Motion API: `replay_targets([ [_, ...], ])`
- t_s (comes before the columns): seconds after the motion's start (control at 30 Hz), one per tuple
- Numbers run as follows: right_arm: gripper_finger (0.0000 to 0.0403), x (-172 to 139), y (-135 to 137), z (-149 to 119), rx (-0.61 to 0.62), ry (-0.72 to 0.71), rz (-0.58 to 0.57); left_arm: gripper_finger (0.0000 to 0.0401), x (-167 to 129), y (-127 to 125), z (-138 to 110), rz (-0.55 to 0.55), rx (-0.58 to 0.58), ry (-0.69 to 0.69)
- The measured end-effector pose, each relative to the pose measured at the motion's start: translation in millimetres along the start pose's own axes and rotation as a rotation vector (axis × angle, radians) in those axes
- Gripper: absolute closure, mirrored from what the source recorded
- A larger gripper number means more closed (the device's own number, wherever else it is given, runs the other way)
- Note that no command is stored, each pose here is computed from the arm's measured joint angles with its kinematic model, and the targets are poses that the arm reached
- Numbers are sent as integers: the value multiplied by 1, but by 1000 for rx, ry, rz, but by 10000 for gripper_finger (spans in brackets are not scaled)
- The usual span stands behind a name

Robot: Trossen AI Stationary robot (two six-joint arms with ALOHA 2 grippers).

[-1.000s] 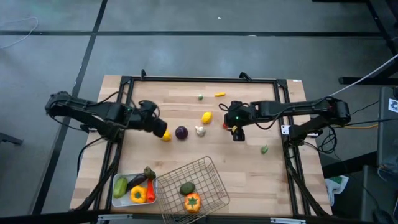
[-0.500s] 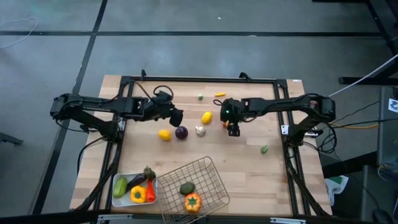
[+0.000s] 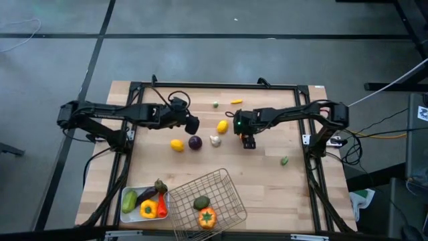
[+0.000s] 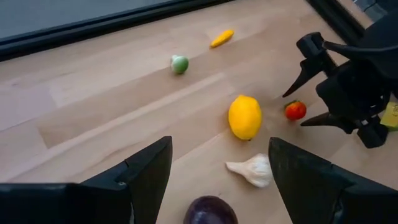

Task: Sort produce into baskets
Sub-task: Put the orange tomato into the wire basket

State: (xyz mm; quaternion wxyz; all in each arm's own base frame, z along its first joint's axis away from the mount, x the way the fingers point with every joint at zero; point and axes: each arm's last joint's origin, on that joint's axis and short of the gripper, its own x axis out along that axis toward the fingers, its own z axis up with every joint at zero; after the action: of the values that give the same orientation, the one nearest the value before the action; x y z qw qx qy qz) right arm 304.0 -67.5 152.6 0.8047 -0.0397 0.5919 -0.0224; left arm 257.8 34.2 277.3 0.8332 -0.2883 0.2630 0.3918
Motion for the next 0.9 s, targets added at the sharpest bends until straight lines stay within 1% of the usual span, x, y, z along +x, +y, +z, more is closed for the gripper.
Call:
replay_targets([
  [0.1, 127, 5, 0, -1, 0, 19, 5, 138, 3, -1, -1, 8, 5, 7],
  [0.17, 139, 9, 1, -1, -1, 29, 8, 138, 5, -1, -2, 11, 7, 10],
  [0.47, 220, 10, 1, -1, -2, 28, 15, 138, 6, -2, -3, 12, 2, 11],
  [0.6, 248, 10, 1, -1, -2, 25, 23, 138, 6, -2, -3, 12, -10, 11],
  [0.73, 264, 10, 1, -1, -2, 22, 32, 138, 6, -2, -3, 12, -10, 11],
  [0.9, 268, 7, 1, 0, -1, 22, 33, 138, 6, -2, -3, 12, -9, 11],
])
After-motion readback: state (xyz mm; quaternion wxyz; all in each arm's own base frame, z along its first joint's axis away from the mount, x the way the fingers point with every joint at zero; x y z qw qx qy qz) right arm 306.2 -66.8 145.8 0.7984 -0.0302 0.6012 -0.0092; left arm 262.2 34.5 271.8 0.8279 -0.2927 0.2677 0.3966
